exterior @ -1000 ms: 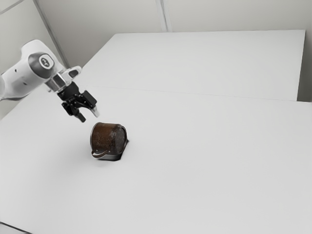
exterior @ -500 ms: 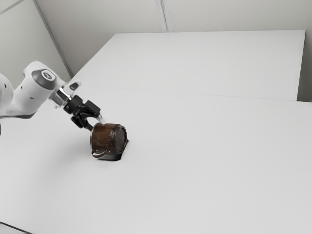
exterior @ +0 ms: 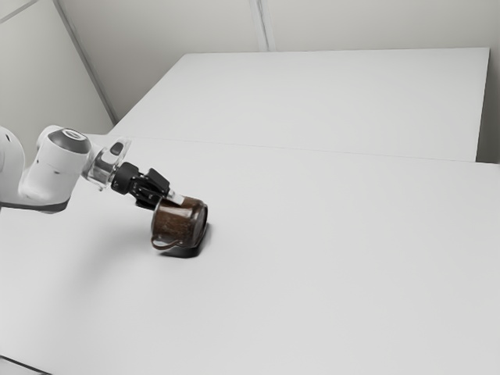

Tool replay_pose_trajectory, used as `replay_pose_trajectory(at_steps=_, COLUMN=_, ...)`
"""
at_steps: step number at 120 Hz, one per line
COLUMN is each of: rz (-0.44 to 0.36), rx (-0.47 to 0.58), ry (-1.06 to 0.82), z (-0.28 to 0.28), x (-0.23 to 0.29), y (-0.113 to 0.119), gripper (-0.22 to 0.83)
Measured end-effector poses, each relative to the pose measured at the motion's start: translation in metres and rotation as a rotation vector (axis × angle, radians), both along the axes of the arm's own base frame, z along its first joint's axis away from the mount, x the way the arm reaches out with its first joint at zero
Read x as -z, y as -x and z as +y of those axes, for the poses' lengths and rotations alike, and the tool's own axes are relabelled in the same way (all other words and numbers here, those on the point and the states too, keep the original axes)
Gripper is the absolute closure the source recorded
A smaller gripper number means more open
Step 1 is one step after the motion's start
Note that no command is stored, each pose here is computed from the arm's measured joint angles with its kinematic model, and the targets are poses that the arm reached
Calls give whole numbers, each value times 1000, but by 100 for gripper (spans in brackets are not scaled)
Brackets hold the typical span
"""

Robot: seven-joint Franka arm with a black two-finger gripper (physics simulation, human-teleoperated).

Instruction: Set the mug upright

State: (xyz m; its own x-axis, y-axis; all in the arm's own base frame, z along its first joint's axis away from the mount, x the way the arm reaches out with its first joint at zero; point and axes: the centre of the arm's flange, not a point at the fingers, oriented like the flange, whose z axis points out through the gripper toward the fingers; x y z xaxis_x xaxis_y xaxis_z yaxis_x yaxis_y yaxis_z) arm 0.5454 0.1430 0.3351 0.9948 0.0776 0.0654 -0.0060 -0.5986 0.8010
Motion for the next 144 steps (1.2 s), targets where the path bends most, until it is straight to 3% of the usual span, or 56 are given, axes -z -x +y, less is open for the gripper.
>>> replay_pose_trajectory(at_steps=16, rz=-26, rx=14, ry=1, z=-3, x=-1, y=-1, gripper=66)
replay_pose_trajectory(at_steps=36, rz=-60, rx=36, ry=-5, z=-8, x=-8, y=-3, gripper=74)
replay_pose_trajectory(at_steps=48, rz=-120, rx=71, ry=-31, z=-22, x=-40, y=-3, gripper=75)
replay_pose_trajectory(at_steps=67, rz=-204, rx=194, ry=-146, z=-61, x=-102, y=-7, gripper=77)
replay_pose_trajectory(at_steps=87, rz=-207, rx=384, ry=-393, z=-113, x=-151, y=-2, gripper=77)
replay_pose_trajectory(at_steps=106, rz=-164, rx=502, ry=-632, z=-151, x=-171, y=25, gripper=78)
replay_pose_trajectory(at_steps=125, rz=-113, rx=486, ry=-785, z=-151, x=-154, y=62, gripper=78)
replay_pose_trajectory(at_steps=144, rz=-138, rx=444, ry=-867, z=-166, x=-118, y=93, gripper=78)
